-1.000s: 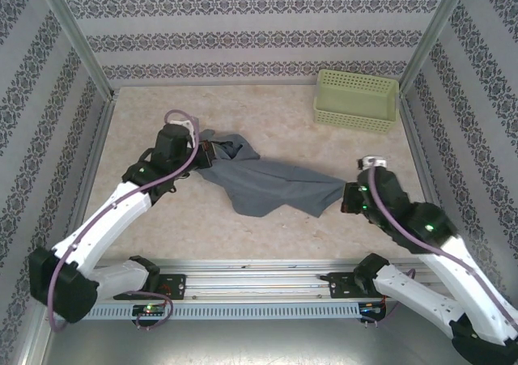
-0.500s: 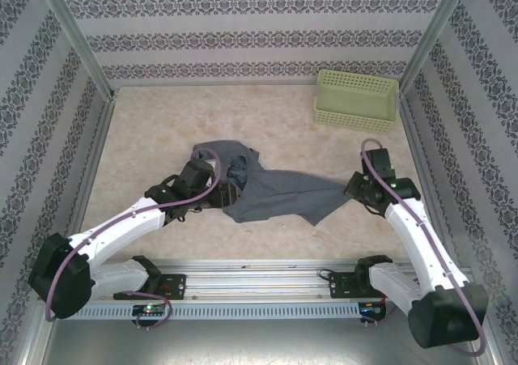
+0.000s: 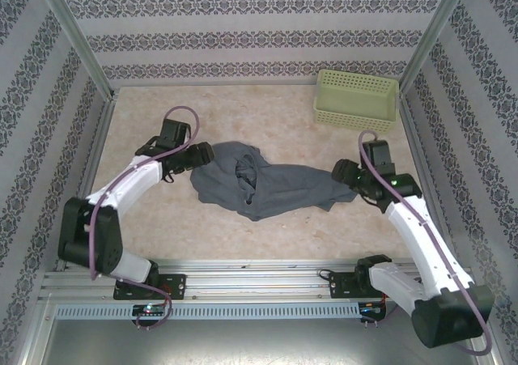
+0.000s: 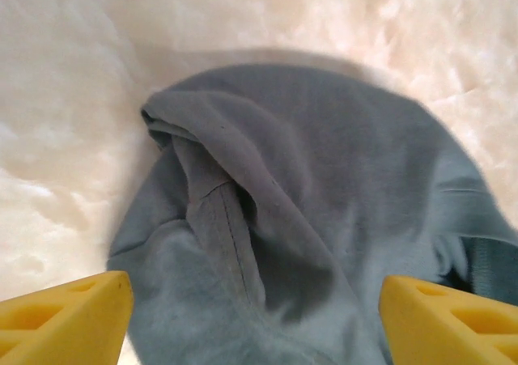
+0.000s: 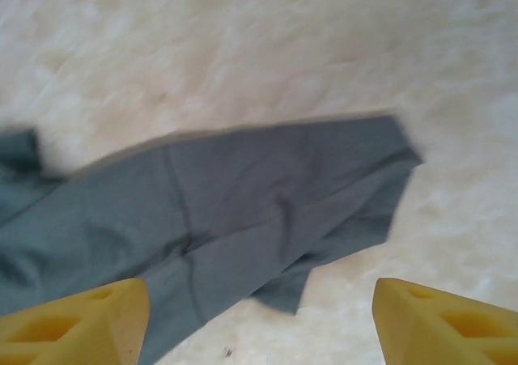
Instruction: Fold the inside-out t-shirt
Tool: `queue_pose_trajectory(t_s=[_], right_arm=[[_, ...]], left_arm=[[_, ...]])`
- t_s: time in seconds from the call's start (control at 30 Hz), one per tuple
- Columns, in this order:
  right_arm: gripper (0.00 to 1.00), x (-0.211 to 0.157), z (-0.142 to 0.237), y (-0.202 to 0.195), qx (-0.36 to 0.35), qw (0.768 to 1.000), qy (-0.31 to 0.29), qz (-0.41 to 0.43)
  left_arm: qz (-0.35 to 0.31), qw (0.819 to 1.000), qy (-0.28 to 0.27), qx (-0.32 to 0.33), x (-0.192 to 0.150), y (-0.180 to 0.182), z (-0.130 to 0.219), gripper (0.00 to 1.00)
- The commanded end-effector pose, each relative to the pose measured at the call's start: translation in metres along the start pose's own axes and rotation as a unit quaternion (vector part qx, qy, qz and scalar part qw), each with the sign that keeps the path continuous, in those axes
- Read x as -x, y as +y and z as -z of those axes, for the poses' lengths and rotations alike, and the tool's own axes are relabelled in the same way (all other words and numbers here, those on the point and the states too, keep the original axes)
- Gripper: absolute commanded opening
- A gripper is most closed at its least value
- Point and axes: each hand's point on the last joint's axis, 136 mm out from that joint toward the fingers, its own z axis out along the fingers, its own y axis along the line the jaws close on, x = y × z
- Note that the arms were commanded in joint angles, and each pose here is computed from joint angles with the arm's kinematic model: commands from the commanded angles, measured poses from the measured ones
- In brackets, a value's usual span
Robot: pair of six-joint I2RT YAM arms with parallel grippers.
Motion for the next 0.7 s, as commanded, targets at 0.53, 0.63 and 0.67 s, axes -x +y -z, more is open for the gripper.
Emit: queue_pose_trajectory(t_s=[0.53,0.63,0.67], right_arm=[[0.73,-0.126,-0.108,0.167,0.120,0.981,0.149,0.035],[0.72,-0.108,-0.126,0.140,0.081,0.986,0.145,0.000],[0.72,-0.097,-0.126,0.128,0.063,0.989,0.131,-0.008]], left_arm=[[-0.019,0.989,0.110,-0.095,-0.094,-0.065,-0.023,0.12],[-0.030,0.990,0.093,-0.106,-0.116,-0.081,-0.005,0.12],[-0.031,0.990,0.090,-0.108,-0.123,-0.085,0.001,0.12]])
